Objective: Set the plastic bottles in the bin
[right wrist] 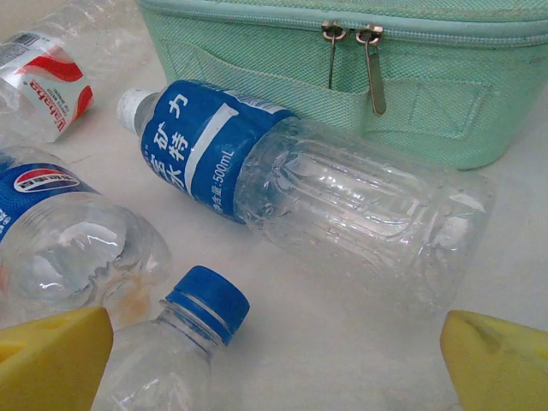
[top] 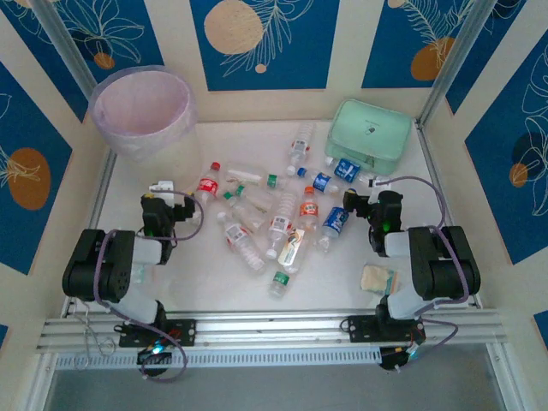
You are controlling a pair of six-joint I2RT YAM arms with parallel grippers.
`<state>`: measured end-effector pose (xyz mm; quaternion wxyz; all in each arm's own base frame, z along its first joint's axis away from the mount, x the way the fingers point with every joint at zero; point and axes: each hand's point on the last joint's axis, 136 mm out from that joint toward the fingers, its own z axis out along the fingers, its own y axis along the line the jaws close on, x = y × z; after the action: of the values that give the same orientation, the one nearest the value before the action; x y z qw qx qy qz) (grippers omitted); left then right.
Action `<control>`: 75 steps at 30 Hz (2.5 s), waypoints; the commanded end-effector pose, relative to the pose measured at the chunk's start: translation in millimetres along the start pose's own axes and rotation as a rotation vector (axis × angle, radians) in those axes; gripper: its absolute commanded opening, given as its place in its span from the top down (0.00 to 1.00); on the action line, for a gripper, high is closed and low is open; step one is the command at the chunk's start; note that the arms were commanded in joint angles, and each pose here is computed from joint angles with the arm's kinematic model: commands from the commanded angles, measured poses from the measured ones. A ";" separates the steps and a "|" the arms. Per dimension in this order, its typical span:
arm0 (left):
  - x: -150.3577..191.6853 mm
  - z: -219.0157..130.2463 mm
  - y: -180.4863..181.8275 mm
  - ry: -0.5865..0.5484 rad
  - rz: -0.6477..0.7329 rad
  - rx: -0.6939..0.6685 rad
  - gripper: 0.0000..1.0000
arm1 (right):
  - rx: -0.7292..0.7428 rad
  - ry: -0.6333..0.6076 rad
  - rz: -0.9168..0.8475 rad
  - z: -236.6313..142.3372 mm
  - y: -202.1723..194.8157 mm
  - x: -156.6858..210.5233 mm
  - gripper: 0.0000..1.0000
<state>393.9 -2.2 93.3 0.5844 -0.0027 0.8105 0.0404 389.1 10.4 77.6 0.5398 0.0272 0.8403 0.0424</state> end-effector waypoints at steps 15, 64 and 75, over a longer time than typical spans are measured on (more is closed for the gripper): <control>-0.4 -0.1 -3.0 -0.007 0.009 0.008 0.00 | -0.028 -0.052 -0.003 0.8 7.6 -17.4 0.01; -72.3 -155.3 -247.0 0.486 -0.204 0.664 0.00 | -0.241 0.875 0.645 -156.9 131.1 61.3 0.11; -91.2 -165.6 -264.4 0.510 -0.184 0.745 0.04 | -0.184 0.912 0.611 -114.0 126.7 86.1 0.22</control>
<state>287.9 -272.2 211.0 0.3498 0.1157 0.8838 -0.2885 242.8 136.5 64.8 0.0836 0.2017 0.9380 0.2691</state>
